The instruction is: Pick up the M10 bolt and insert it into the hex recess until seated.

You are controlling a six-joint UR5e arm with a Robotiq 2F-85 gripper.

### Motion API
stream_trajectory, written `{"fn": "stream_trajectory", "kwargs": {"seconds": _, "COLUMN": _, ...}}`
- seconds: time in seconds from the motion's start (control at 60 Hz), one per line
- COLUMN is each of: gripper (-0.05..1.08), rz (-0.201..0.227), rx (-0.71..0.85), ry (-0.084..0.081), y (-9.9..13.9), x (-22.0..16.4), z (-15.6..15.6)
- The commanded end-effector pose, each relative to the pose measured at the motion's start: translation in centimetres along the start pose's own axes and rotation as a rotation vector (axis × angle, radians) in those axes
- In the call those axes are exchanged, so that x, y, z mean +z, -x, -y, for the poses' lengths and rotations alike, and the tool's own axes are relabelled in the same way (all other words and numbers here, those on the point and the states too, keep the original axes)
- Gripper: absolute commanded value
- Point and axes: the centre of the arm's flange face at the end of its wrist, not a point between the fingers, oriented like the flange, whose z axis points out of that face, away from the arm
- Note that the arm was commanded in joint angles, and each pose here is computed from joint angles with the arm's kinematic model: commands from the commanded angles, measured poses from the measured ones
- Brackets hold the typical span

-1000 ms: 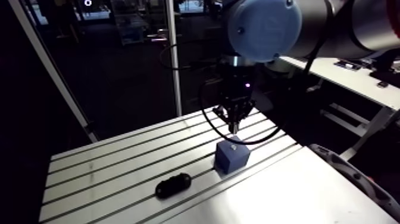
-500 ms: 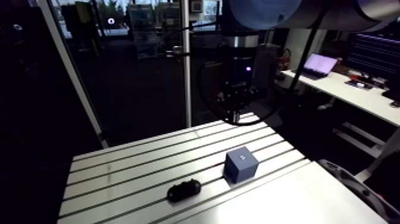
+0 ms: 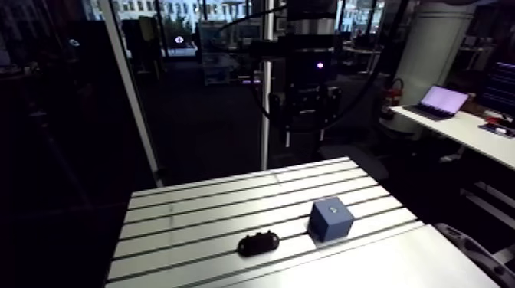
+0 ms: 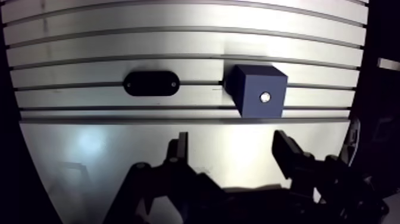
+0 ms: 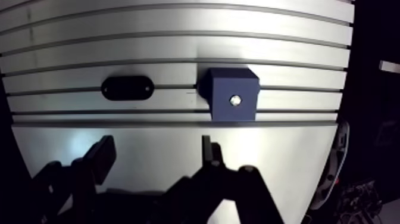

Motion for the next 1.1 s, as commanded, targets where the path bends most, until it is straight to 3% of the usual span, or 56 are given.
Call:
{"fn": "stream_trajectory", "kwargs": {"seconds": 0.017, "gripper": 0.00, "rz": -0.014, "rx": 0.034, "ry": 0.009, "y": 0.9, "x": -3.6, "z": 2.3}}
{"fn": "stream_trajectory", "kwargs": {"seconds": 0.15, "gripper": 0.01, "rz": 0.006, "rx": 0.042, "ry": 0.000, "y": 1.8, "x": -5.4, "z": 2.6}}
{"fn": "stream_trajectory", "kwargs": {"seconds": 0.283, "gripper": 0.01, "rz": 0.017, "rx": 0.028, "ry": 0.003, "y": 2.2, "x": -7.5, "z": 3.4}}
{"fn": "stream_trajectory", "kwargs": {"seconds": 0.35, "gripper": 0.01, "rz": 0.025, "rx": 0.022, "ry": -0.006, "y": 2.7, "x": -8.4, "z": 3.8}}
{"fn": "stream_trajectory", "kwargs": {"seconds": 0.483, "gripper": 0.01, "rz": -0.010, "rx": 0.018, "ry": -0.004, "y": 3.9, "x": -10.2, "z": 4.4}}
{"fn": "stream_trajectory", "kwargs": {"seconds": 0.55, "gripper": 0.01, "rz": -0.020, "rx": 0.019, "ry": -0.021, "y": 4.2, "x": -10.4, "z": 4.5}}
{"fn": "stream_trajectory", "kwargs": {"seconds": 0.617, "gripper": 0.01, "rz": -0.025, "rx": 0.014, "ry": -0.028, "y": 4.2, "x": -10.4, "z": 4.6}}
{"fn": "stream_trajectory", "kwargs": {"seconds": 1.1, "gripper": 0.01, "rz": -0.026, "rx": -0.007, "ry": -0.025, "y": 4.8, "x": -9.8, "z": 5.2}}
